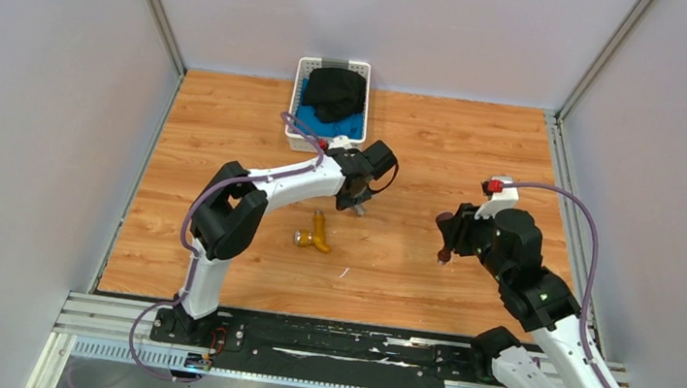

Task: Install the water faucets
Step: Adjust the adaptor at the center of the board.

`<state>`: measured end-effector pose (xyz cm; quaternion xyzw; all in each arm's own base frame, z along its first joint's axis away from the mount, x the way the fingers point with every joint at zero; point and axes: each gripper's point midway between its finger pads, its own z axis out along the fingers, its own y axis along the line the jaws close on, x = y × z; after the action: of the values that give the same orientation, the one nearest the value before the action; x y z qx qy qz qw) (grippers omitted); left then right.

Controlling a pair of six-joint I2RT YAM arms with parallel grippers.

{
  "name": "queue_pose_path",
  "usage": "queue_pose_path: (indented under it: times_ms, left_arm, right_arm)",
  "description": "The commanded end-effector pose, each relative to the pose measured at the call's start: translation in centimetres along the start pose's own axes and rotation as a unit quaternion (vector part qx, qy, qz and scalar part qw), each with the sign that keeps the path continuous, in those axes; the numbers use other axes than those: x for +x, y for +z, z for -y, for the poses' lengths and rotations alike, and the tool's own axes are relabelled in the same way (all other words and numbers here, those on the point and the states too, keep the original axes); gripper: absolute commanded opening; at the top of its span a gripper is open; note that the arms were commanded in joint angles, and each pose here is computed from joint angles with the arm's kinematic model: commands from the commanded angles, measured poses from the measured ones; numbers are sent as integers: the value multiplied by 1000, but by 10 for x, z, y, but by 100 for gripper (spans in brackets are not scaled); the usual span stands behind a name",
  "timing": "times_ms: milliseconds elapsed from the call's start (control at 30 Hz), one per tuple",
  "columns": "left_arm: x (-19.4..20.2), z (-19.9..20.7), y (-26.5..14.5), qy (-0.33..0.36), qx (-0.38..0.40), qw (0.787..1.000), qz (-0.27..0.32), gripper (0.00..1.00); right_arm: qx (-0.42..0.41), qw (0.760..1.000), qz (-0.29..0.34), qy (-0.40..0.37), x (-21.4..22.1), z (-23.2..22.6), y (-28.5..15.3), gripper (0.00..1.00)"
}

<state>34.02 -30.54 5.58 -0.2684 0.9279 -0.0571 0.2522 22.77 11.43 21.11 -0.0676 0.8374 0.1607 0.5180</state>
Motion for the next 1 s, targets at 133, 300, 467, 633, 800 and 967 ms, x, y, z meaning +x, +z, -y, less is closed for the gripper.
queue_pose_path:
  times_ms: [133, 300, 467, 633, 800, 967]
  left_arm:
    - [-78, 1, -54, 151, -77, 926, 336, 0]
    - [-73, 0, -48, 184, -102, 890, 404, 0]
    - [-59, -14, -26, 185, -81, 882, 425, 0]
    - [-49, -22, -17, 198, -89, 875, 432, 0]
    - [-35, -26, -14, 194, -86, 868, 450, 0]
    - [-19, -27, -7, 185, -81, 860, 469, 0]
  right_arm:
    - [10, 1000, -16, -5, 6, 5, 6, 0]
    - [19, 1000, -13, -7, 2, 8, 4, 0]
    - [50, 999, 1, -15, -6, 19, -3, 0]
    - [98, 994, 39, -18, -23, 37, -20, 0]
    - [137, 988, 73, -3, -37, 51, -41, 0]
    - [160, 979, 124, 19, -47, 62, -64, 0]
